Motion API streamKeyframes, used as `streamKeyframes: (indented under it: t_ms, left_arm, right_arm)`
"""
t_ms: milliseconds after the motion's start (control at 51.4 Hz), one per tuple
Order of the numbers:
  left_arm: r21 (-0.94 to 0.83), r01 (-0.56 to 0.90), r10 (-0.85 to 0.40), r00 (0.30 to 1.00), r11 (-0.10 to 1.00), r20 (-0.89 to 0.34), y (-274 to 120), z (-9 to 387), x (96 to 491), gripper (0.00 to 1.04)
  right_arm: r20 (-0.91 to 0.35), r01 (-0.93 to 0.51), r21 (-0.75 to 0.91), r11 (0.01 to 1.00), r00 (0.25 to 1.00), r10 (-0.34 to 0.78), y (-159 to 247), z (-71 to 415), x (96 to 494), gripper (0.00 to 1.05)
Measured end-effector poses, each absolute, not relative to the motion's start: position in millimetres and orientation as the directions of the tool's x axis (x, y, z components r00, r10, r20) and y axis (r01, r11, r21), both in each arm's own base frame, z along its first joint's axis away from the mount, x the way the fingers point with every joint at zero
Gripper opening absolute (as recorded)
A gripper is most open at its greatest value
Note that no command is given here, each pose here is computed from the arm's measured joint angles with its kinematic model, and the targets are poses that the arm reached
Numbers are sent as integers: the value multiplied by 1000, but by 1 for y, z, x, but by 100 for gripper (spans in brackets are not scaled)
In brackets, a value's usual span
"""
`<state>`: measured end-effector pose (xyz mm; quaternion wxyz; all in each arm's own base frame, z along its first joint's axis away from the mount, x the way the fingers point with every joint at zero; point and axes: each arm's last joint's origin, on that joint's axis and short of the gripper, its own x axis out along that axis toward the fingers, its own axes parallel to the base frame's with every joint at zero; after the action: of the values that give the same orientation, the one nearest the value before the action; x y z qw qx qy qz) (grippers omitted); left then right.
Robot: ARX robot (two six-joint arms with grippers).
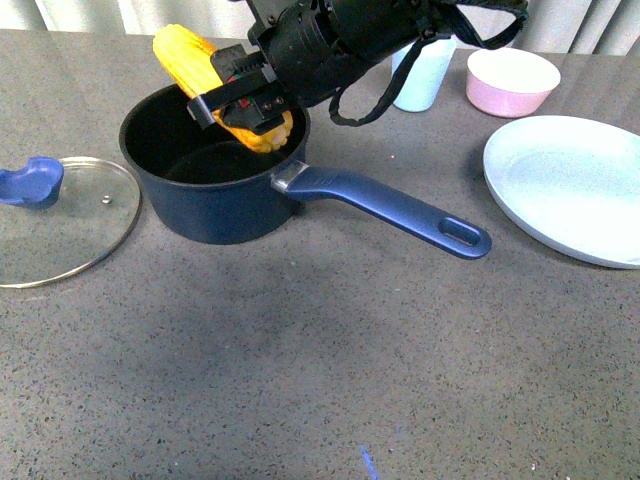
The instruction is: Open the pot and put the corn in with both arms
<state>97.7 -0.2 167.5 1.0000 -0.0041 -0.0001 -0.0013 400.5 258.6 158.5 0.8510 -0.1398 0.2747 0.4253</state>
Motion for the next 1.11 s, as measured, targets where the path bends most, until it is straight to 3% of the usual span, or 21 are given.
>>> streamKeyframes:
  t_ms: [97, 234, 389, 486, 798, 1109]
  left_arm:
    - [-8, 3, -3, 1000, 1000, 0, 0, 167, 98, 96]
    - [-8, 3, -3, 1000, 1000, 0, 0, 167, 98, 96]
    - [-8, 3, -3, 1000, 1000, 0, 0, 167, 98, 96]
    - [-8, 3, -3, 1000, 1000, 0, 0, 167, 98, 96]
    - [-8, 3, -3, 1000, 1000, 0, 0, 167, 98, 96]
    - [-8, 3, -3, 1000, 1000, 0, 0, 167, 98, 96]
  right_arm:
    - [-598, -798, -8, 602, 487, 637, 259, 153, 401, 24]
    - [-597, -797, -10, 604, 489, 636, 259, 151, 401, 54]
    - [-599, -796, -6, 606, 488, 635, 254, 146, 398, 77]
    - [-576, -785, 16, 619, 499, 648, 241, 148, 394, 97]
    - [-387, -706, 1, 708, 653, 651, 152, 204, 361, 96]
    - [-238, -531, 16, 847, 821, 519, 49, 232, 292, 95]
